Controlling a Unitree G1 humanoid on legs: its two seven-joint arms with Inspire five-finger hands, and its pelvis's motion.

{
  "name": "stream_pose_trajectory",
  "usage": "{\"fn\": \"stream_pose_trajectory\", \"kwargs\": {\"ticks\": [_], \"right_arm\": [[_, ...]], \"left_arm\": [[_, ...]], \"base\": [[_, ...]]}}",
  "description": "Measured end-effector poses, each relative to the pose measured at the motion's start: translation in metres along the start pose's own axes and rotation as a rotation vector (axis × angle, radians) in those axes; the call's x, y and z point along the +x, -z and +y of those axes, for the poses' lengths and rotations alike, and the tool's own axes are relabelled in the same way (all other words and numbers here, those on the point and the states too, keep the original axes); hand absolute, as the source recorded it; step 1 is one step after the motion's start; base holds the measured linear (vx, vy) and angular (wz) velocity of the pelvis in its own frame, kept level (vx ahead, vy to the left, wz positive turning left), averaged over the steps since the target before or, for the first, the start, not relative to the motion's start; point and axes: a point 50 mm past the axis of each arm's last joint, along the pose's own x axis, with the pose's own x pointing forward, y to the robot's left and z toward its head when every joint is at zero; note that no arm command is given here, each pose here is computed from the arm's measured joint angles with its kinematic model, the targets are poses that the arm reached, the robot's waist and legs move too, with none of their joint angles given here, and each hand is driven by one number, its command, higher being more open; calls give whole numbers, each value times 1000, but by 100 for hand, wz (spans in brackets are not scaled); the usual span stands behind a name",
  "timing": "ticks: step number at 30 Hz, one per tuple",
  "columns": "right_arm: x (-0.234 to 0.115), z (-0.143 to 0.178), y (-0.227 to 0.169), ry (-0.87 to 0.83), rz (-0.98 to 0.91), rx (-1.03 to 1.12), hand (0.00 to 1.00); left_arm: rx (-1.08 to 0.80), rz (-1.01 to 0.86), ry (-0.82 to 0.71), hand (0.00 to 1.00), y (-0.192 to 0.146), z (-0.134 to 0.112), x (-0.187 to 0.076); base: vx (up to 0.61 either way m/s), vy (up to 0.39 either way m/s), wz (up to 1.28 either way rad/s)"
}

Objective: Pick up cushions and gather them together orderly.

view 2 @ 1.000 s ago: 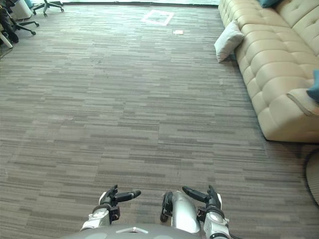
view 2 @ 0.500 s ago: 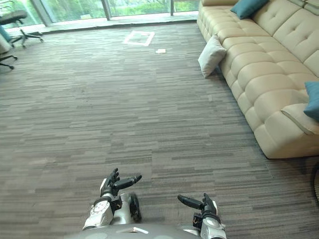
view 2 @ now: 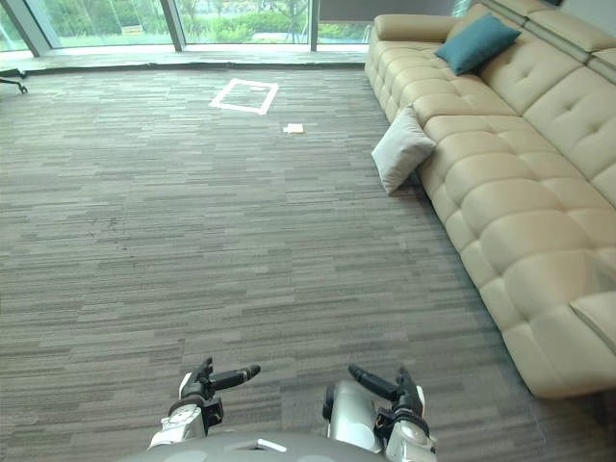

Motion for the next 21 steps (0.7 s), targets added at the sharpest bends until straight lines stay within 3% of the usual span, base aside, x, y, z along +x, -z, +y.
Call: {"fn": "stream_pose_trajectory", "kwargs": {"ticks": [5,11,14,21], "right_arm": [[6,-14,-3,28,38,-47,100],[5,-11,0,11,57,-72,100],[3,-3,12,-21,96,-114,100],[-2,9,23,-44,132,-113,100]], "left_arm": [[6,31,82,100,8,-25,-3],[-40,-23,24,100,-4,-10,-1],[-47,-131,4,100,-17,-1,-5],[-44,-172,29,100,-27,-8,-4]], "base": [[731,-252,38],[467,-150,-15],[439,2,-60],[621,204,-55]]}}
